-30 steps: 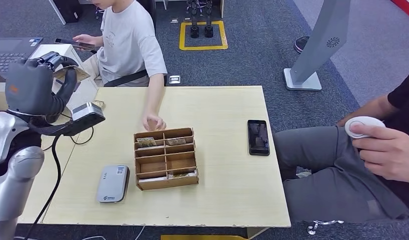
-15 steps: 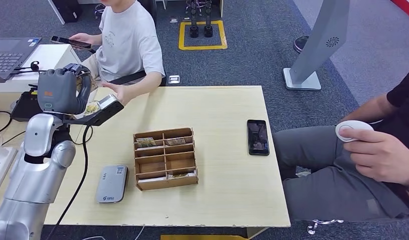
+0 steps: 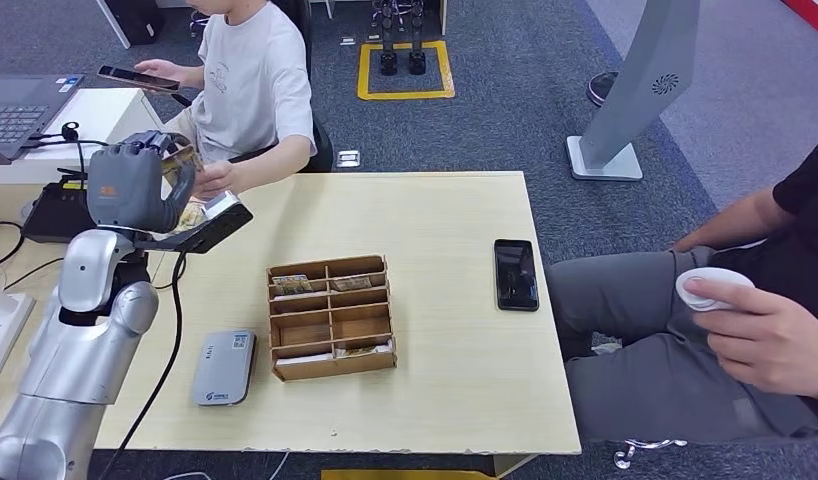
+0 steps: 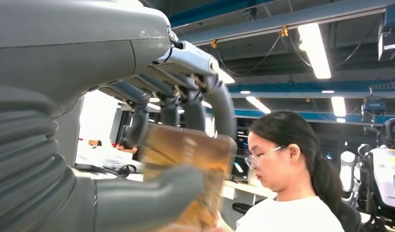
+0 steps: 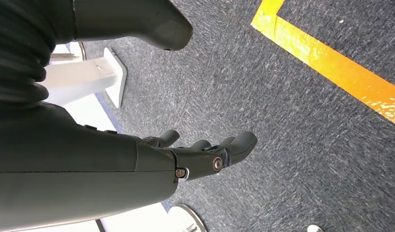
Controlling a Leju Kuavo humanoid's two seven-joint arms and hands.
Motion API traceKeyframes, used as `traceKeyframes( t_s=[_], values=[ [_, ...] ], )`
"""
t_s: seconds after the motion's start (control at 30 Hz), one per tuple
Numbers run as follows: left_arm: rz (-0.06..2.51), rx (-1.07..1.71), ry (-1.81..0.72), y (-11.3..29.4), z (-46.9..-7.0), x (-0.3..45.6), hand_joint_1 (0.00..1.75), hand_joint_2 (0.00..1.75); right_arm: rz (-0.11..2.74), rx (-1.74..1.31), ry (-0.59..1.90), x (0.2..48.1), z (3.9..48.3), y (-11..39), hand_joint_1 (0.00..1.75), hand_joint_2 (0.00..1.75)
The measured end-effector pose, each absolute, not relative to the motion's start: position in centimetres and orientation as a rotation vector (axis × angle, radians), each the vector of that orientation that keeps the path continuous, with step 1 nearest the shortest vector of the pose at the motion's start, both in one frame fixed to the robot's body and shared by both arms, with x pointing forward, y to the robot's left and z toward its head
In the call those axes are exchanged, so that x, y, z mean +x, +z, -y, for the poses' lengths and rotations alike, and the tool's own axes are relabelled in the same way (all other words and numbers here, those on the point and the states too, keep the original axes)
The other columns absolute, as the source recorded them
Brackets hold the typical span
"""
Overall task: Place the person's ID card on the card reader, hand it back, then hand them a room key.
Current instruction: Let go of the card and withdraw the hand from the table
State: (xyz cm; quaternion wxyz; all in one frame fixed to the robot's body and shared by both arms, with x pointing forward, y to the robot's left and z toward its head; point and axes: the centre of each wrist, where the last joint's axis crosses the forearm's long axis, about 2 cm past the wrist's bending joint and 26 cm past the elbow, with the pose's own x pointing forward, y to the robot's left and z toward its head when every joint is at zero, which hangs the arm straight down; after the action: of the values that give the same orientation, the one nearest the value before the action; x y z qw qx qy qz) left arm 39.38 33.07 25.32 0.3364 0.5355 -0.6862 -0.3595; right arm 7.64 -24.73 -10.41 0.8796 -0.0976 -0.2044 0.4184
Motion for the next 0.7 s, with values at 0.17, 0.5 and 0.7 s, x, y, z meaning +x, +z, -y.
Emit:
traceKeyframes(
  t_s=[0.17,0.5,0.7],
  values=[
    [1.805,1.391,-0.921,25.0,-33.2,39.3,0.00,1.75,0.427,-0.203,0.867,7.6,24.7,-10.4,0.00,1.75],
    [1.851,1.440,-0.759,21.2,-36.0,36.1,0.00,1.75,0.417,-0.211,0.840,6.7,24.8,-10.6,0.00,1.75],
    [1.900,1.290,-0.356,15.7,-39.5,28.0,0.00,1.75,0.418,-0.219,0.779,5.1,24.7,-10.8,0.00,1.75]
  ],
)
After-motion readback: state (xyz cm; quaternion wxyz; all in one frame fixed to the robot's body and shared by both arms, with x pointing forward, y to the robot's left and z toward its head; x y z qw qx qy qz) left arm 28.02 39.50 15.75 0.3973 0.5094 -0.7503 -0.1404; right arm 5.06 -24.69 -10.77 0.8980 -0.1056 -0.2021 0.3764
